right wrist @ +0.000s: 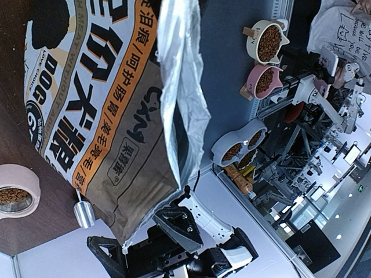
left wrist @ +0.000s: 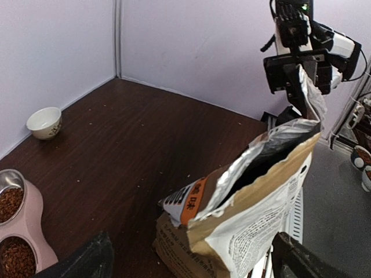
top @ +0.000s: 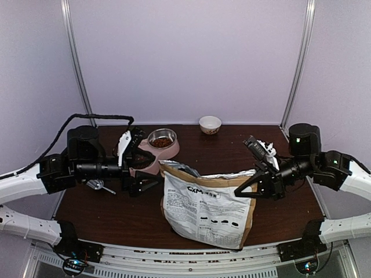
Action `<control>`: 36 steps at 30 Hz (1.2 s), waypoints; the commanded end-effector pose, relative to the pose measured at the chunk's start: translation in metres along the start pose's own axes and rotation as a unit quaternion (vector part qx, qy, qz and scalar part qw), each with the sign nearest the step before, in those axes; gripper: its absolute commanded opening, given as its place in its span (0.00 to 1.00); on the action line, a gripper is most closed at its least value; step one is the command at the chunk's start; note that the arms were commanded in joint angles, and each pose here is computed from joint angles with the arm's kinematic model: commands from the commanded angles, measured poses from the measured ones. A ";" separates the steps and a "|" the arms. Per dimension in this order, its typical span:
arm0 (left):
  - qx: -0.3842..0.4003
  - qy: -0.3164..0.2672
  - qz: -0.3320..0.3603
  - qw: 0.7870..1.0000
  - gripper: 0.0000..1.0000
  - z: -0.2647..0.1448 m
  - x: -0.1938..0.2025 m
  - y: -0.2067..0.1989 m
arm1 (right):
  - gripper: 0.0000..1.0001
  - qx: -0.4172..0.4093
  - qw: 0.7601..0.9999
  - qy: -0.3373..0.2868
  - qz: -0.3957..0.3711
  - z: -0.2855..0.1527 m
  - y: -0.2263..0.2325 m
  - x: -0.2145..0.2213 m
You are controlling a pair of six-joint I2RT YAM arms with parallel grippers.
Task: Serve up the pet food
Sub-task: Adjust the pet food bag at the center of the board.
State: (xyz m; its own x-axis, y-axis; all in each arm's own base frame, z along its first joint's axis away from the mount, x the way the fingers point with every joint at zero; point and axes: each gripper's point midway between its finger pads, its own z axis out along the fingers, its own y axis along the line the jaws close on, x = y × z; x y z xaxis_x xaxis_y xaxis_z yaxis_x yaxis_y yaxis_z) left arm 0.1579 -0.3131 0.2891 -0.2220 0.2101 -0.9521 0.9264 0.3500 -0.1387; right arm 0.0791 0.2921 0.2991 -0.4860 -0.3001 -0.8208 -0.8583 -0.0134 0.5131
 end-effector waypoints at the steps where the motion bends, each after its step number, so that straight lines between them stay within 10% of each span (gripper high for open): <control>1: 0.081 -0.028 0.036 0.996 0.95 0.010 -0.029 -0.026 | 0.00 -0.123 0.981 -0.072 -0.134 -0.022 0.062 -0.047; 24: 0.181 0.011 0.030 0.983 0.00 0.038 -0.029 -0.049 | 0.00 -0.075 0.989 -0.070 -0.108 -0.032 0.036 -0.039; 29: 0.190 -0.013 0.034 0.981 0.00 0.017 -0.047 -0.059 | 0.06 0.093 0.989 -0.076 -0.087 -0.048 -0.005 -0.052; 36: 0.180 -0.003 0.050 0.982 0.00 0.001 -0.066 -0.061 | 0.44 0.290 0.948 -0.103 -0.078 -0.090 -0.043 -0.075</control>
State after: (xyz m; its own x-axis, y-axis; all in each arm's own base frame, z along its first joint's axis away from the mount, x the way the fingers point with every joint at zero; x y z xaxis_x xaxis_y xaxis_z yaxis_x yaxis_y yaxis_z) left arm 0.1193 -0.3537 0.2925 -0.2357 0.3439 -0.9090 0.9701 0.0270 -0.2413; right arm 0.1344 0.2533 0.3610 -0.3438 -0.1439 -0.9280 -0.9156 0.2710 0.2972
